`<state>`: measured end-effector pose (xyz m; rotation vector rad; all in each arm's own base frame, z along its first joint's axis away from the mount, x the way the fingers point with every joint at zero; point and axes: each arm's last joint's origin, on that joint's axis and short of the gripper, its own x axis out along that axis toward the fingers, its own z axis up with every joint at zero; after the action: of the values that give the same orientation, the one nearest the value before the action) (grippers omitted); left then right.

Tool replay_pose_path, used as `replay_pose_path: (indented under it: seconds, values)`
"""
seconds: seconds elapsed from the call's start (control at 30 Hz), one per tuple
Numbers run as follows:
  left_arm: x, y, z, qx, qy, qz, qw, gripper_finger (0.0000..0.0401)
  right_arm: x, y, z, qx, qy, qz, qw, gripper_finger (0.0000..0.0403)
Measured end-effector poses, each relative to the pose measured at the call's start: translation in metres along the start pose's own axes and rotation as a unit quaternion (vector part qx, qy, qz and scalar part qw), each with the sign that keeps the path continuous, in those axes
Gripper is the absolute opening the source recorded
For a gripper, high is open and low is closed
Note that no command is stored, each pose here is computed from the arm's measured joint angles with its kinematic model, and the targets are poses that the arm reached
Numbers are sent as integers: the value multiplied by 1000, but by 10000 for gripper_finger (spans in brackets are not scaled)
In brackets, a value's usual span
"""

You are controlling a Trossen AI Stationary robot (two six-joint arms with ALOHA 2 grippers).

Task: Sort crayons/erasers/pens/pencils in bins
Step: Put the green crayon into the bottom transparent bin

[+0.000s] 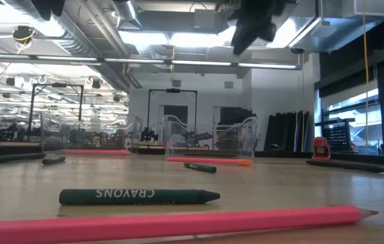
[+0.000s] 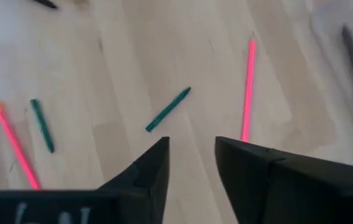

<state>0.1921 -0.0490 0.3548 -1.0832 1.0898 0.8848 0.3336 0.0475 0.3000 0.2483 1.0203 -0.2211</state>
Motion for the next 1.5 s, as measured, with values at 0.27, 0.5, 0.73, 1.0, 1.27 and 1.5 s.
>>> replay_pose_path:
  seconds: [0.27,0.5,0.73,1.0,1.27,1.5]
  values:
    - [0,0,1,-12,-15,0,1000,84,57,7,-5,66,66,-27,995,130]
    - [0,0,1,-6,-20,-1,1000,84,97,16,-8,133,109,9,985,130]
    - [0,0,1,44,-19,-1,999,84,134,23,-5,169,107,66,978,130]
    - [0,-2,1,87,-19,-7,996,84,144,21,-6,179,87,22,980,130]
    - [0,-2,1,109,-19,-10,994,84,155,19,-7,192,80,6,978,130]
    - [0,-2,1,110,-19,-10,994,84,181,15,-16,193,102,-13,976,130]
